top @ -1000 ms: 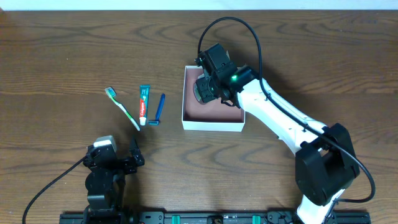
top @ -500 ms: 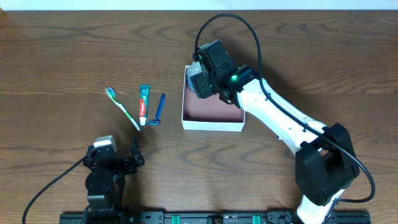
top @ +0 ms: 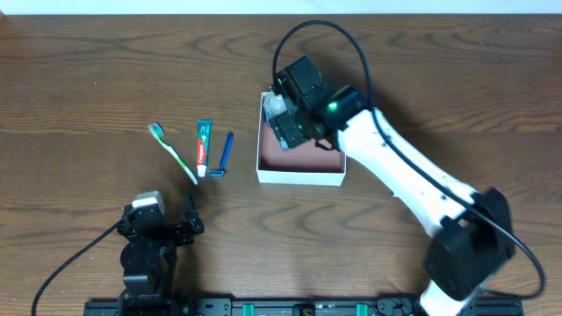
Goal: Pack container
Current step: 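Carry the pump bottle into the box's back-left corner and release, then move the right gripper to the green Dettol soap bar and grasp it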
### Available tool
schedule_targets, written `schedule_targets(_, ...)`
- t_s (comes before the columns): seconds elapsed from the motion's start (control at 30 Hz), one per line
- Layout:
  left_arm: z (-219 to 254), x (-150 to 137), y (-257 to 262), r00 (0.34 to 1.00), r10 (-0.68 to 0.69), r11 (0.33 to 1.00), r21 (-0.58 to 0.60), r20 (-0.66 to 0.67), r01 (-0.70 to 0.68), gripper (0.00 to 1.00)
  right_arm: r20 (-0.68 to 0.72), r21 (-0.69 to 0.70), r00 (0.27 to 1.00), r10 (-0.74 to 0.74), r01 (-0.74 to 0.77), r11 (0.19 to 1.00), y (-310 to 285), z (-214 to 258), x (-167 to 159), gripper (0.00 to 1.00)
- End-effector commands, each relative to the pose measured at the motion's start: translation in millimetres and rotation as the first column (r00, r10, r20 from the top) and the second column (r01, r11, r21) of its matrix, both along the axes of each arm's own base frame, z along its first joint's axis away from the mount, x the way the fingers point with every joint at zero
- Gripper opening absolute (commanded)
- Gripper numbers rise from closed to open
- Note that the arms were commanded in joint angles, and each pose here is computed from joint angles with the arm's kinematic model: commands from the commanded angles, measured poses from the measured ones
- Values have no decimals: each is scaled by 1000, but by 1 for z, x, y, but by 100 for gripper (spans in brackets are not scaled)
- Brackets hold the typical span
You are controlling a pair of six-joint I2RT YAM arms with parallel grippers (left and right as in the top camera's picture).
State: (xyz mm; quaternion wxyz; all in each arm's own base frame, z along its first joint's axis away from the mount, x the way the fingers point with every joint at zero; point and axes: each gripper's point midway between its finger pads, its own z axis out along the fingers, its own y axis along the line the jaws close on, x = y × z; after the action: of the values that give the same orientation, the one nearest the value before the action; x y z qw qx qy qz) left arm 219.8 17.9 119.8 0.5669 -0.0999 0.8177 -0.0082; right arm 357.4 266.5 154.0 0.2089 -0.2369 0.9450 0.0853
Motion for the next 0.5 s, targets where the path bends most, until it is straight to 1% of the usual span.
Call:
schedule_targets(0.0,-9,-1,4,1000,15,1000,18,-19,-14,98,52,41,999,-16,14,999,-17,50,-10,77)
schedule_targets(0.1,-9,-1,4,1000,15,1000,18,-19,-14,98,7,30,995,-104,103,994,-52,62,-21,77)
schedule_targets(0.23,-9,-1,4,1000,15,1000,18,-19,-14,98,-32,22,969,-247,248,969,-101,72,-23,78)
schedule_targets(0.37,-9,-1,4,1000,15,1000,18,-19,-14,98,-109,-18,904,-412,413,911,-149,62,-23,79)
schedule_targets(0.47,-9,-1,4,1000,15,1000,18,-19,-15,98,-172,-73,846,-505,500,863,-183,41,-29,78)
